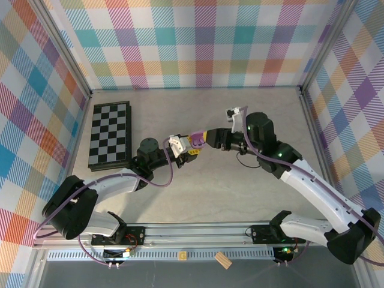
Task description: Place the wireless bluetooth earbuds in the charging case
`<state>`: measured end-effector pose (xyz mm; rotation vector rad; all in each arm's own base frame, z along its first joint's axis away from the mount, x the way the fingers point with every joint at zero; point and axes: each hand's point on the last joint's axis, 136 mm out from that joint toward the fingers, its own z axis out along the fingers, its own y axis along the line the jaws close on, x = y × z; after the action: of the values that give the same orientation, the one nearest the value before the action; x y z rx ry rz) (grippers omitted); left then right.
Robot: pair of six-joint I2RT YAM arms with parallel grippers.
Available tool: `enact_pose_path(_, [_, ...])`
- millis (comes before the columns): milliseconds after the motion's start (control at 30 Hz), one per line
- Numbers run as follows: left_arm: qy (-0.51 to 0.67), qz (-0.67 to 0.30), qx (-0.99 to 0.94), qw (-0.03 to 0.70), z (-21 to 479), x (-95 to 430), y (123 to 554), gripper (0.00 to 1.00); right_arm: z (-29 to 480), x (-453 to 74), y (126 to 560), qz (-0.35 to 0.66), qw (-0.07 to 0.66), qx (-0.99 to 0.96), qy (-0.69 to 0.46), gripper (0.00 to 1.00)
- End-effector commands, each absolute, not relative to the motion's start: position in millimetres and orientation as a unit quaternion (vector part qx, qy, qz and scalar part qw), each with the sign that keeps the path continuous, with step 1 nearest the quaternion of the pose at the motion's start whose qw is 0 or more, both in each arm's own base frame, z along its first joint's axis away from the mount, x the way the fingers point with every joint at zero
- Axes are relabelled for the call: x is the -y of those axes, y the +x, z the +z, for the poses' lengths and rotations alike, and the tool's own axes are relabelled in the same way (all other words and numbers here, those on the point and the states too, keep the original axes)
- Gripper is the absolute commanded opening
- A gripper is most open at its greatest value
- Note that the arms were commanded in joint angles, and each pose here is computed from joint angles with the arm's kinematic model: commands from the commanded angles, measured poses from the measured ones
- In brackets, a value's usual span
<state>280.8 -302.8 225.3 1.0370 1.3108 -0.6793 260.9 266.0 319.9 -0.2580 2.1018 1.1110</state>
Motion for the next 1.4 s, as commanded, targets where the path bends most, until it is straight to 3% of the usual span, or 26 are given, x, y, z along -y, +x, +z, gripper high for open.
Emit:
enact_pose_path(0, [0.472, -0.304, -0.543, 0.624, 237.3, 306.5, 268.2, 0.38, 313.6, -255.9, 285.2, 0.364, 0.375, -0.848, -0.090, 0.54])
enact_pose_path(233, [0.472, -0.307, -0.544, 0.622, 239.7, 306.4, 265.9, 0.38, 300.8, -272.7, 311.3, 0.337, 0.346, -0.871, -0.089, 0.60])
enact_pose_path(467, [0.458, -0.297, -0.553, 0.629, 246.8, 305.0, 274.4, 0.38, 276.4, -282.8, 306.3, 0.335, 0.298, -0.887, -0.114, 0.66])
enact_pose_path(900, [0.438, -0.293, -0.565, 0.635, 254.3, 304.5, 284.0, 0.38, 284.8, -272.2, 292.0, 0.347, 0.309, -0.877, -0.120, 0.67])
enact_pose_path(967, [0.437, -0.295, -0.561, 0.638, 258.3, 304.4, 283.3, 0.38, 292.0, -274.0, 291.4, 0.373, 0.309, -0.868, -0.113, 0.68])
enact_pose_path(1167, [0.412, -0.314, -0.549, 0.656, 272.7, 301.7, 281.5, 0.38, 306.3, -275.4, 290.4, 0.491, 0.262, -0.828, -0.061, 0.81])
enact_pose_path(1367, [0.397, -0.337, -0.537, 0.663, 287.3, 304.4, 279.0, 0.38, 310.7, -290.6, 274.0, 0.588, 0.191, -0.783, -0.070, 0.82])
